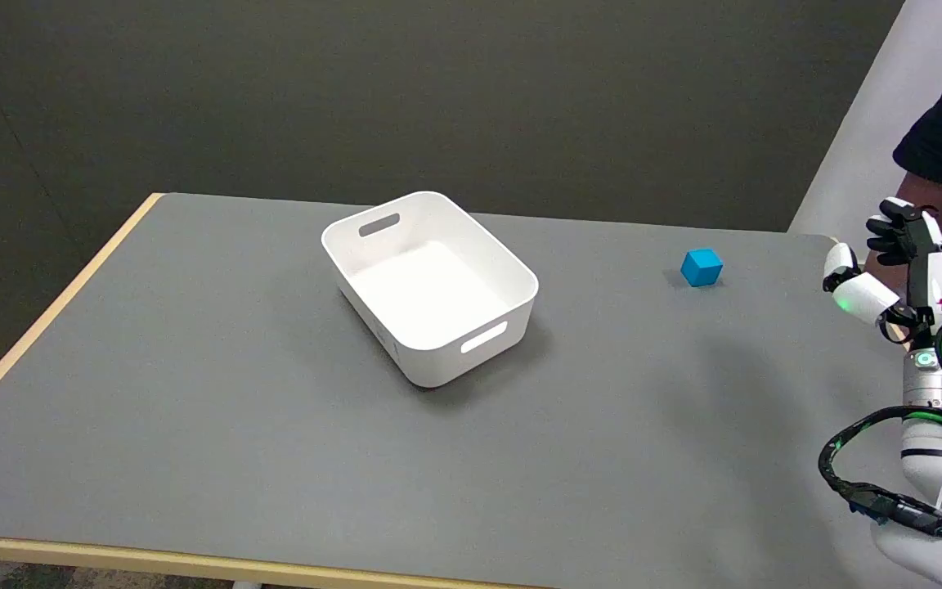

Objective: Pick up blue wooden cube.

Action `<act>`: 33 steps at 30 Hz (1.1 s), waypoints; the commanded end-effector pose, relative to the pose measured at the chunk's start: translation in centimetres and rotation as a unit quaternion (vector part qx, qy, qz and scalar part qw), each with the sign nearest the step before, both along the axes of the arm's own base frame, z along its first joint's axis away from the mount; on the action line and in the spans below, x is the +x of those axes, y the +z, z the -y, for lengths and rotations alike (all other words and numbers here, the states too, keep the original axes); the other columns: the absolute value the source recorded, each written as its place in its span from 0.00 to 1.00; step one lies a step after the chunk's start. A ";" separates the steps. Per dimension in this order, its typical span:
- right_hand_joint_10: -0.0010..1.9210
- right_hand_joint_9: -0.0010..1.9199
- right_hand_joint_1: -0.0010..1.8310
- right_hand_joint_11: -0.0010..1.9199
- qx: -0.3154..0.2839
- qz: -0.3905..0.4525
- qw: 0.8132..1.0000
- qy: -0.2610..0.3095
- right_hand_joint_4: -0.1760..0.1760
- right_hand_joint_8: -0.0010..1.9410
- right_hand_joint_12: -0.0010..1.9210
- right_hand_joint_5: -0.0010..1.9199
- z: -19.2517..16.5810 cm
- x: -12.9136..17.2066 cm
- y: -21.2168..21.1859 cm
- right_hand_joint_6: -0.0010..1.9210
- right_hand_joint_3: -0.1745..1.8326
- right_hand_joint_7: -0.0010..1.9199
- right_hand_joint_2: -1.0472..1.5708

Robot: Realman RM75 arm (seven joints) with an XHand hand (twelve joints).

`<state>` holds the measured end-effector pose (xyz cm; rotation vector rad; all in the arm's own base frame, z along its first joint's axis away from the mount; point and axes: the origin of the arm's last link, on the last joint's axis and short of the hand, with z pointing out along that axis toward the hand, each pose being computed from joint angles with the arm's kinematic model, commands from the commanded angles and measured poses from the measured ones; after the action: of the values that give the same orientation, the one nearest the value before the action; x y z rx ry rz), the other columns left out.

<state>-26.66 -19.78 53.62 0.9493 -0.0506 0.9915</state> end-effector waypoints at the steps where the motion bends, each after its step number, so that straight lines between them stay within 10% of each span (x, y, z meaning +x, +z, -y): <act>1: 0.51 0.19 0.39 0.12 0.053 0.001 0.997 -0.049 0.36 0.29 0.77 0.12 1.3 -0.7 -0.3 0.26 0.53 0.22 0.69; 13: 0.48 0.15 0.30 0.11 0.240 0.041 0.953 -0.182 0.24 0.28 0.75 0.09 8.3 -4.1 -10.4 0.22 0.54 0.17 0.65; 22: 0.50 0.13 0.29 0.10 0.159 -0.008 0.936 -0.313 0.13 0.27 0.75 0.08 17.4 -6.8 -8.1 0.20 0.50 0.16 0.65; 33: 0.44 0.07 0.25 0.06 0.035 -0.040 0.947 -0.316 0.00 0.24 0.71 0.04 17.4 -3.0 0.3 0.19 0.48 0.10 0.64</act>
<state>-31.88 -31.91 48.62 1.1009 -0.3894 0.5649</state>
